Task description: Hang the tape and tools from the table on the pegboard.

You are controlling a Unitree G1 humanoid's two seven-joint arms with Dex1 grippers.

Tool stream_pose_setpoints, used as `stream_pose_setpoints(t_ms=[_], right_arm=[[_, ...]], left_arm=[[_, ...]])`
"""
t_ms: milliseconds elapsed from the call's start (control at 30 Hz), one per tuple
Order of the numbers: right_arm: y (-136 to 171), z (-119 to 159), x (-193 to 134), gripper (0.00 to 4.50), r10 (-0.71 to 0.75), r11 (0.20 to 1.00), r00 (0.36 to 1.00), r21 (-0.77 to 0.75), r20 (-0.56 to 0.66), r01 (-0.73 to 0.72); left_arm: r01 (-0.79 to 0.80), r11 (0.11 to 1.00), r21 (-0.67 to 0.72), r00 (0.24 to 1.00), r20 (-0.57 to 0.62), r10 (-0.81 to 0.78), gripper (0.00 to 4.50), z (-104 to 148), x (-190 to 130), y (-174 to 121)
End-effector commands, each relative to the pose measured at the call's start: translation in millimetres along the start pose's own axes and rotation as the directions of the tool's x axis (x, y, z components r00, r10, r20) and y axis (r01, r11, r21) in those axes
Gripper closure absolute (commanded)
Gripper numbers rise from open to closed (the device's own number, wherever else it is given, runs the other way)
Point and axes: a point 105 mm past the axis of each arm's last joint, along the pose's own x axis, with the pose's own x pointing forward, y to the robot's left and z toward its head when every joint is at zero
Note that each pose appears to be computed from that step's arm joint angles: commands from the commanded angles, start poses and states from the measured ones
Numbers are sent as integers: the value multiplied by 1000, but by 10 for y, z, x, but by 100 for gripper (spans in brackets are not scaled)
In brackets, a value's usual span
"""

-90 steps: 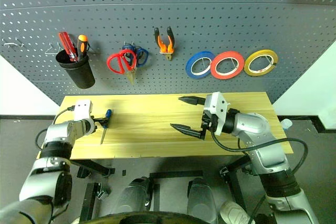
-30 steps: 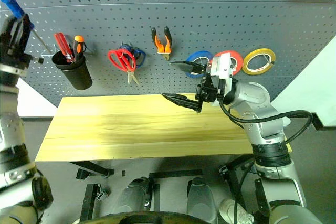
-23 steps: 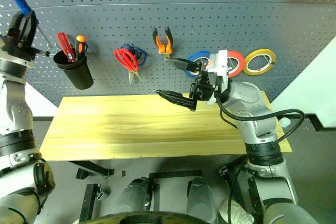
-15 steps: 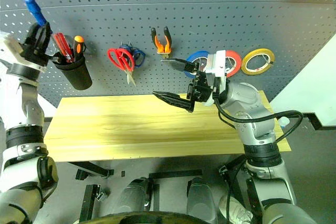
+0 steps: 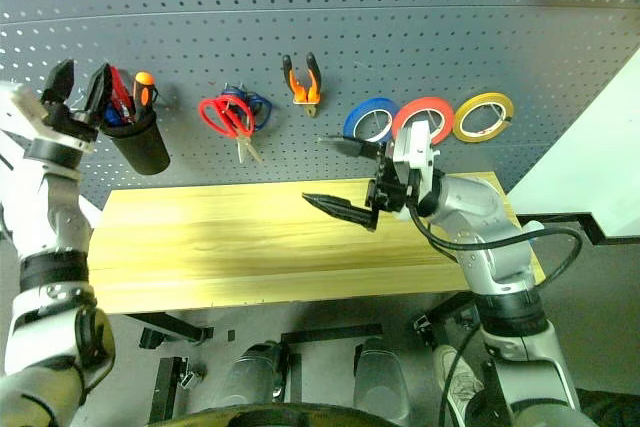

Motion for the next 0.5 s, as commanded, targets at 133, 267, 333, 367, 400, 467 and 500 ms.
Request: stream_pose_setpoints(t_ms=[133,267,333,367,400,467,500], right_arm=[[-11,-251,-382,0,-82,995,985,-65,-149,73],[-66,-572,-672,0,-165,986,953,-55,-255,156],[-73,-807,-884,0,-205,979,921,-56,-332,197],[-63,-896,-966,0,-215,976,908,-54,-360,210],[-54,-948,-1015,0,-220,975,901,-54,-375,215],[-69,-1109,-1213,0,-278,957,869,-38,-410,289],[-72,-1189,-1324,0,-309,945,848,-37,-431,326]], left_arm=[[243,970,25,964,-114,-239,132,131,-459,-469],[386,920,65,874,-347,-342,132,-243,-903,-726],[444,895,43,792,-486,-370,132,-571,-1256,-807],[443,896,24,772,-519,-368,132,-677,-1383,-823],[439,899,13,763,-534,-364,132,-735,-1456,-831],[409,912,-17,737,-584,-341,132,-939,-1719,-843],[395,918,-31,723,-606,-332,132,-1031,-1859,-860]])
